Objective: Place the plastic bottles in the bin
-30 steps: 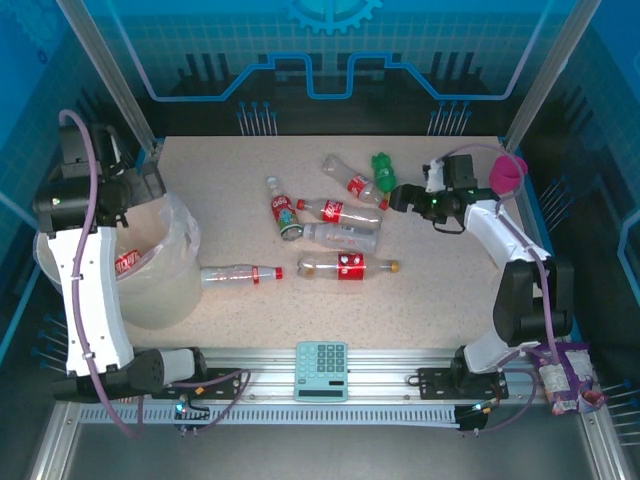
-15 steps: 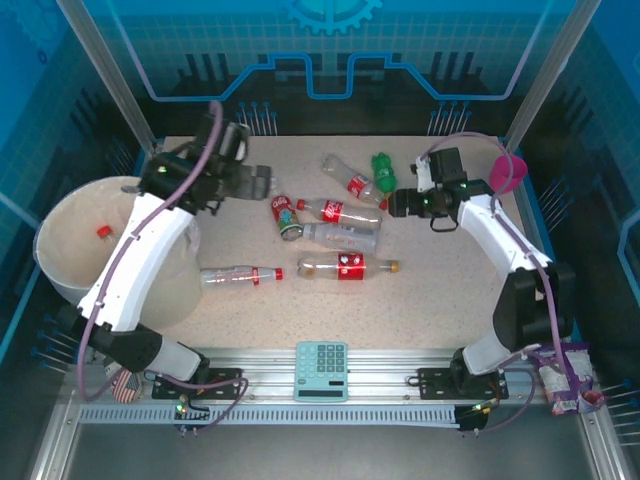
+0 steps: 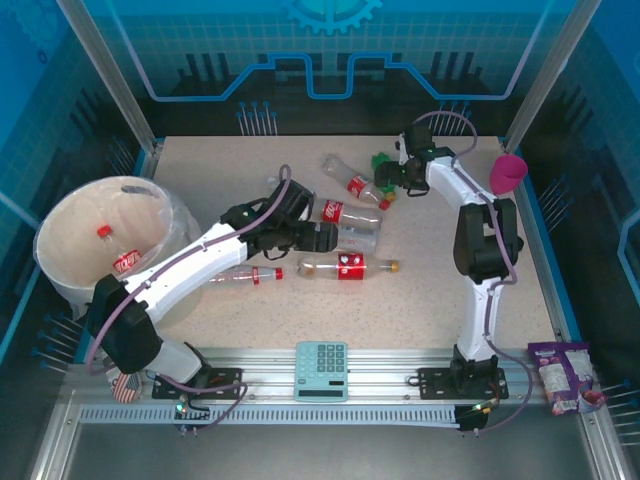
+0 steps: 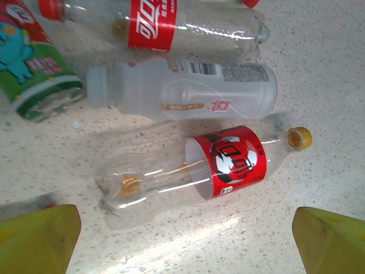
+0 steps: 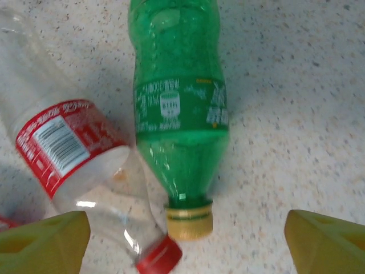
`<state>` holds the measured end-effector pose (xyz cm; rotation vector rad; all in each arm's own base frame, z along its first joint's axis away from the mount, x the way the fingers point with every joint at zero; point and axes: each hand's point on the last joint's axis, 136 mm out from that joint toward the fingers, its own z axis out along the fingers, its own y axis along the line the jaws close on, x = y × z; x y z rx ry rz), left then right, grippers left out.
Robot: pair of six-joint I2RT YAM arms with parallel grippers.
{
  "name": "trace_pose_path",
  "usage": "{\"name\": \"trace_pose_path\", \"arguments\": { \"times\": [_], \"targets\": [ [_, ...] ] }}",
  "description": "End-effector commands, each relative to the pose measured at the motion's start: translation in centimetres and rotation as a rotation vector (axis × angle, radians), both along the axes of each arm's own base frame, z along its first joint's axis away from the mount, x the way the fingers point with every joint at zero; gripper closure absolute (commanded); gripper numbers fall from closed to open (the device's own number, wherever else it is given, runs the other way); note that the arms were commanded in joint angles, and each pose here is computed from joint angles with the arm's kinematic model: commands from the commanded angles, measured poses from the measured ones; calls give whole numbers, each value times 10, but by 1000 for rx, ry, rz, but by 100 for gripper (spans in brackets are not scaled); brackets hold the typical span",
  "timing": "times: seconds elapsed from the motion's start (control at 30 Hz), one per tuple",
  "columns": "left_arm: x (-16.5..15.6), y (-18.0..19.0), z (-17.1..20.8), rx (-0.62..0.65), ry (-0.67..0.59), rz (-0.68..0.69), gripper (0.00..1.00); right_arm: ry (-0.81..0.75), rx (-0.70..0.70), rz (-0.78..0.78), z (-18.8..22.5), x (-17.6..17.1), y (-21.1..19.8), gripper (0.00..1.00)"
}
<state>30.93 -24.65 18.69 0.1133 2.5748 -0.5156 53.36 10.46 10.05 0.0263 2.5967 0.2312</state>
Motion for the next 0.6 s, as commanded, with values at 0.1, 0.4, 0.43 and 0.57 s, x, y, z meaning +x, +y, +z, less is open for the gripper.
{"name": "trace_pose_path", "arguments": {
  "times": [0.1, 0.4, 0.43, 0.57],
  "targets": [
    [1, -11, 24, -148, -65, 32, 3, 38, -18, -12, -19, 20, 8, 11],
    [-1, -13, 21, -168, -67, 24, 3, 112, 4, 4, -47, 33, 17, 17],
    [-1, -13, 20, -167, -66, 24, 3, 116, 9, 8, -49, 34, 19, 18],
    [-1, -12, 18, -159, -64, 23, 3, 130, 18, 0, -56, 35, 17, 26]
  ]
}}
